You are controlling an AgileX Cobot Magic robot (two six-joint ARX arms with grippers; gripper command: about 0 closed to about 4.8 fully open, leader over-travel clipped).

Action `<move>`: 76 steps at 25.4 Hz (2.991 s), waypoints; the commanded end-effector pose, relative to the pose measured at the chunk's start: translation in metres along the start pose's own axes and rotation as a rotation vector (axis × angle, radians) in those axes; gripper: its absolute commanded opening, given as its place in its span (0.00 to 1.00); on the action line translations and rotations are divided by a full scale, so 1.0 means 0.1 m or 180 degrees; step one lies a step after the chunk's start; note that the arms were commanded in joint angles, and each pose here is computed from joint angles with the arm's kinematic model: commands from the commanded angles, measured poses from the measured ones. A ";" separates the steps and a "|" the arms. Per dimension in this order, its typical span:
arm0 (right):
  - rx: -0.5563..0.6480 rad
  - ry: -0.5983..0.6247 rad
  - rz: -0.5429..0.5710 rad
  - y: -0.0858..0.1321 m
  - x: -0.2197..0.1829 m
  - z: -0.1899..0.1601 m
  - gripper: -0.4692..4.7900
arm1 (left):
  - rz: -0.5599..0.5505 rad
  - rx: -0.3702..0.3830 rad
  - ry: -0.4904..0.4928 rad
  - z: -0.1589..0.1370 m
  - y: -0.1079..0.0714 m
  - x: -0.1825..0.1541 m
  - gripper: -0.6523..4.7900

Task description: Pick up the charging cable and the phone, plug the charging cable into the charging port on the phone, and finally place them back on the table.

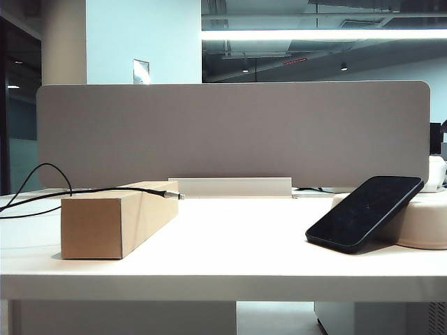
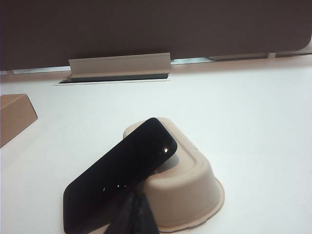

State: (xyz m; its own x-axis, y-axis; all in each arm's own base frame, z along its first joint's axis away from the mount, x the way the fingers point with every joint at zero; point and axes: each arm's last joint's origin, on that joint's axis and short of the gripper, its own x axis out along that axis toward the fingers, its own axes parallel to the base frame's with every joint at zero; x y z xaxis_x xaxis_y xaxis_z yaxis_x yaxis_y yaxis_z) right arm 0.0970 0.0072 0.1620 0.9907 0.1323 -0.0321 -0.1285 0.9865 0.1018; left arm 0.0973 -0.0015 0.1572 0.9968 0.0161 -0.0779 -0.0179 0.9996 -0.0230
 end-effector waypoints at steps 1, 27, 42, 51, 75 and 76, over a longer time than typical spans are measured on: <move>-0.0007 -0.0018 0.0003 0.00 0.00 -0.01 0.08 | -0.0017 0.0000 -0.0027 0.02 0.00 0.00 0.11; 0.0013 -0.0024 -0.0009 0.00 0.00 -0.01 0.08 | -0.0017 -0.0001 -0.0029 0.02 0.00 0.00 0.11; 0.0001 -0.0162 -0.0034 0.02 -0.05 0.22 0.08 | -0.0154 -0.0036 -0.0059 0.04 -0.02 -0.01 0.11; 0.0005 -0.0150 -0.0031 0.05 -0.12 0.48 0.08 | -0.0346 -0.0033 -0.0225 0.21 -0.04 -0.06 0.11; 0.1064 0.0850 0.0119 0.08 0.30 0.74 0.22 | -0.0812 -0.0005 -0.0431 0.56 -0.08 -0.20 0.11; 0.1083 0.0907 0.0103 0.07 0.33 0.72 0.25 | -0.0815 -0.0004 -0.0431 0.56 -0.08 -0.20 0.11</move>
State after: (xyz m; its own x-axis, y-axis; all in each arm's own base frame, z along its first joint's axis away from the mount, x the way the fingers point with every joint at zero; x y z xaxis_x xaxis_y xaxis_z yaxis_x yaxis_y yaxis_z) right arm 0.1279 0.0117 0.2334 0.9302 0.2300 -0.2862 -0.0980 0.9067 0.4102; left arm 0.0822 -0.0079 0.2124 0.9741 -0.2198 0.0529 0.2215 0.9748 -0.0279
